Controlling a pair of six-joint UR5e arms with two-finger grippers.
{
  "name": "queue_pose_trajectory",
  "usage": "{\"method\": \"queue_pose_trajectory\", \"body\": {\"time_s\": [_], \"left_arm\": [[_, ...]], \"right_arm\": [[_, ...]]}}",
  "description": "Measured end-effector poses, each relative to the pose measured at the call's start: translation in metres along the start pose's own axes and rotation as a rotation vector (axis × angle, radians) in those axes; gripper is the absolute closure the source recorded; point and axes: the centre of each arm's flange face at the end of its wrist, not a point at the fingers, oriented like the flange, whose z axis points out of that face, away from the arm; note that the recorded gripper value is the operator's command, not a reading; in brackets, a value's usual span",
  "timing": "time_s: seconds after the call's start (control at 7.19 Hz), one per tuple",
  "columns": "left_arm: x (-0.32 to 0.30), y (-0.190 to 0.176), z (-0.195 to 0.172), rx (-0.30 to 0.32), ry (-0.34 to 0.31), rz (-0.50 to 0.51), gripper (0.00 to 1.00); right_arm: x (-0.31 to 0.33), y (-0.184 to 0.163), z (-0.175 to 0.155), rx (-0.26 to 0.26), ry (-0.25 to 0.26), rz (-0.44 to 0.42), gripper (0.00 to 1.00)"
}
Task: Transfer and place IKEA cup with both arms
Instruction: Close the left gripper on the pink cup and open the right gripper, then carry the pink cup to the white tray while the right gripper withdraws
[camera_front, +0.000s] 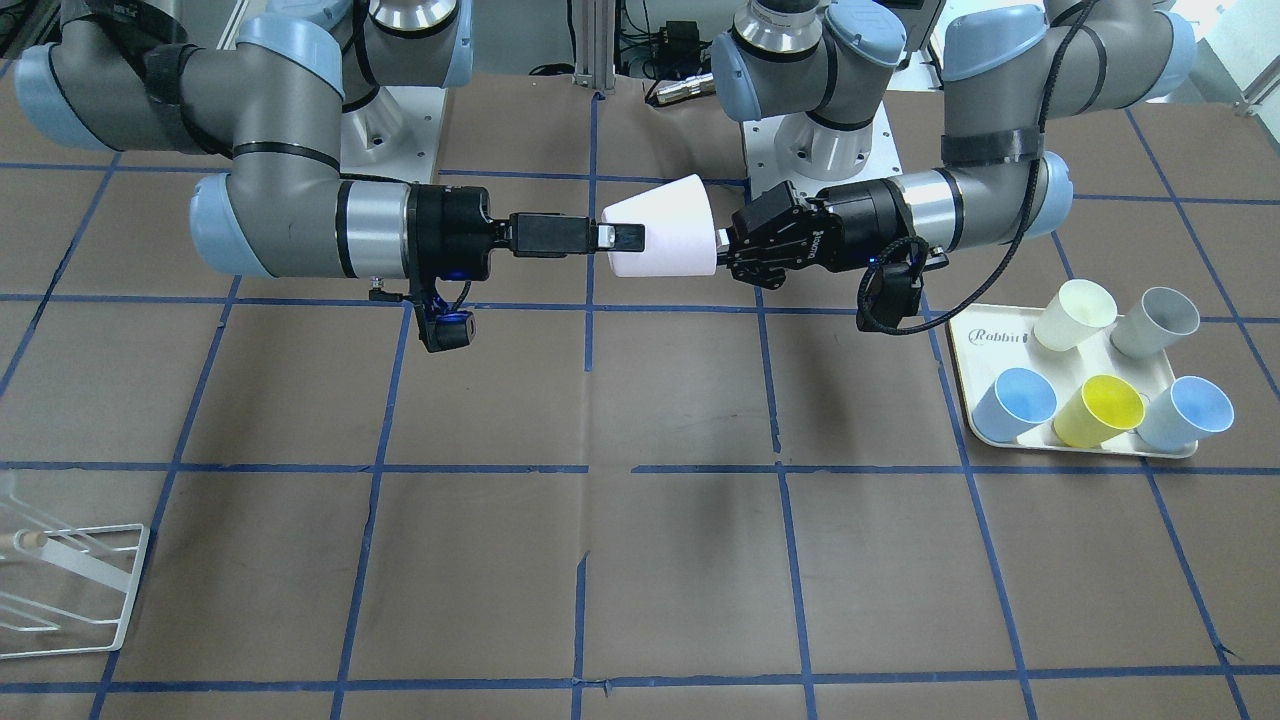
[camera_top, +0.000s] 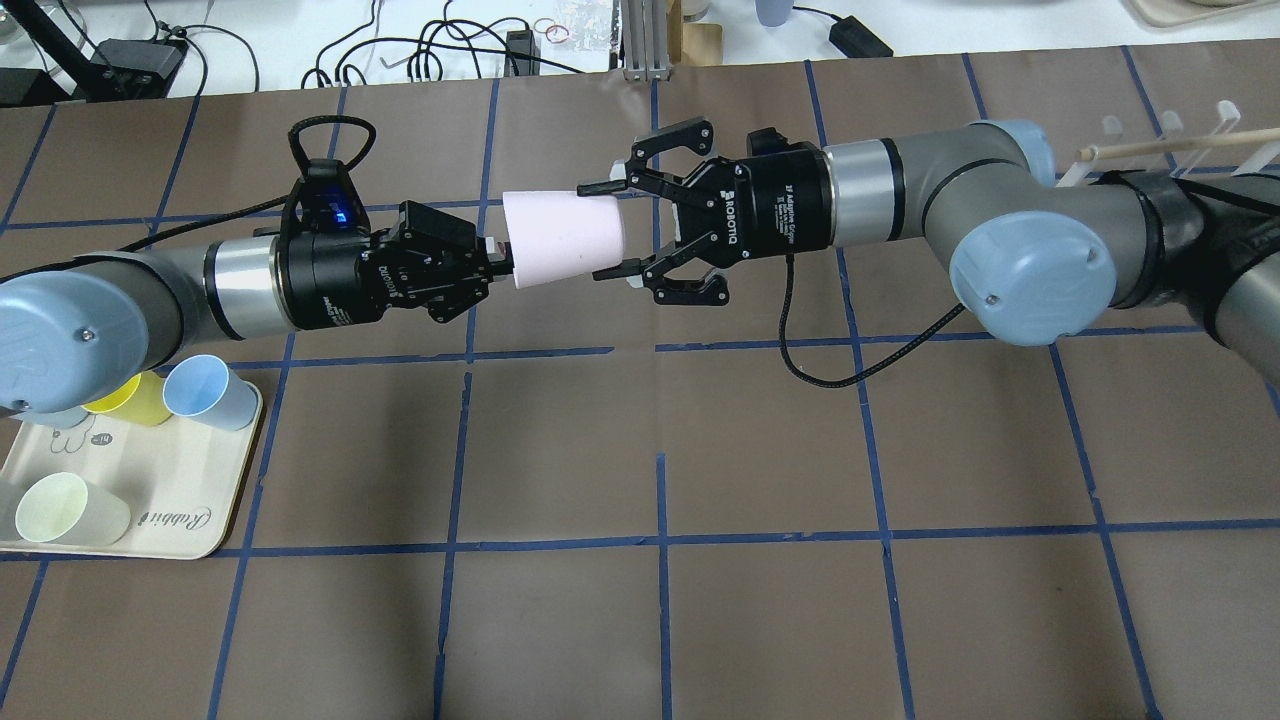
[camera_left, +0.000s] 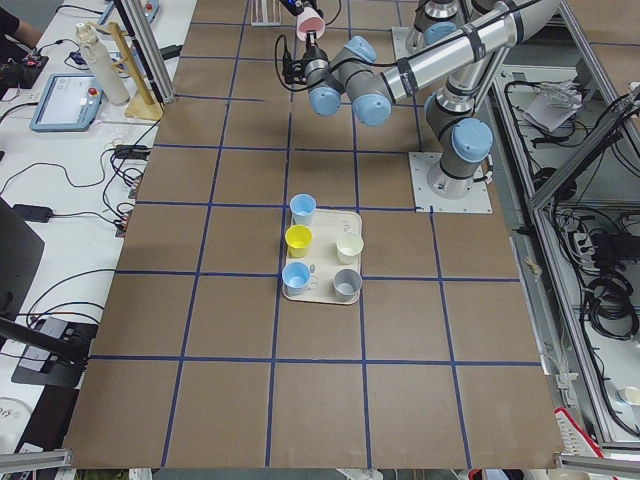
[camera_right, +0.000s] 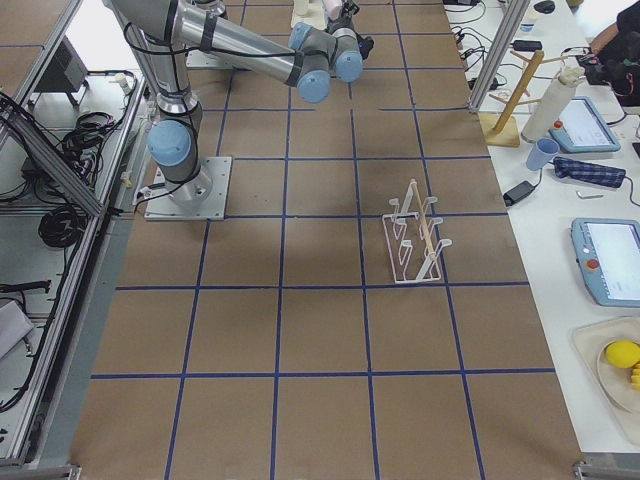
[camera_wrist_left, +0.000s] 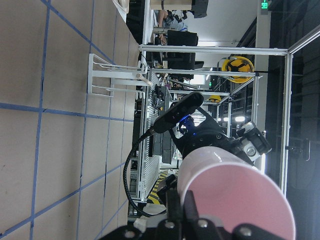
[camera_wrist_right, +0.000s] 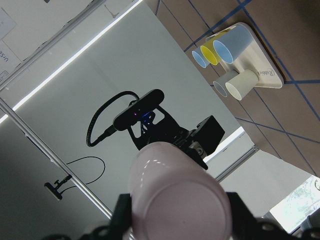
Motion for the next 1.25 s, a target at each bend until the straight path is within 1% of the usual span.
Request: {"method": "queue_pose_trajectory", "body": {"time_s": [0.14,0.28,0.56,0.7,0.83,0.97,1.11,1.25], "left_arm": [[0.002,0.000,0.000,0.000,-0.001,0.002,1.00],[0.004,0.000,-0.001,0.002,0.000,0.006,1.00],[0.005,0.000,-0.001,0.000,-0.003,0.005,1.00],[0.005,0.000,-0.001,-0.002,-0.007,0.006,1.00],[0.005,-0.001,-0.007,-0.014,-0.036,0.007,1.00],[0.006,-0.003,-0.019,-0.047,-0.108,0.008,1.00],[0.010,-0.005,-0.032,-0.103,-0.214,0.016,1.00],[0.011,-0.003,-0.044,-0.163,-0.325,0.031,1.00]], "right_arm": [[-0.002,0.000,0.000,0.000,0.000,0.003,0.00],[-0.003,0.000,0.000,0.003,0.008,0.030,0.00],[-0.011,0.000,-0.009,0.016,-0.008,0.089,0.00],[-0.019,-0.003,-0.020,0.032,-0.023,0.094,0.00],[-0.028,-0.008,-0.043,0.068,-0.041,0.093,0.00],[-0.033,-0.015,-0.074,0.126,-0.039,0.094,0.00],[-0.032,-0.018,-0.100,0.194,0.015,0.094,0.00],[-0.029,-0.015,-0.115,0.253,0.099,0.088,0.00]]}}
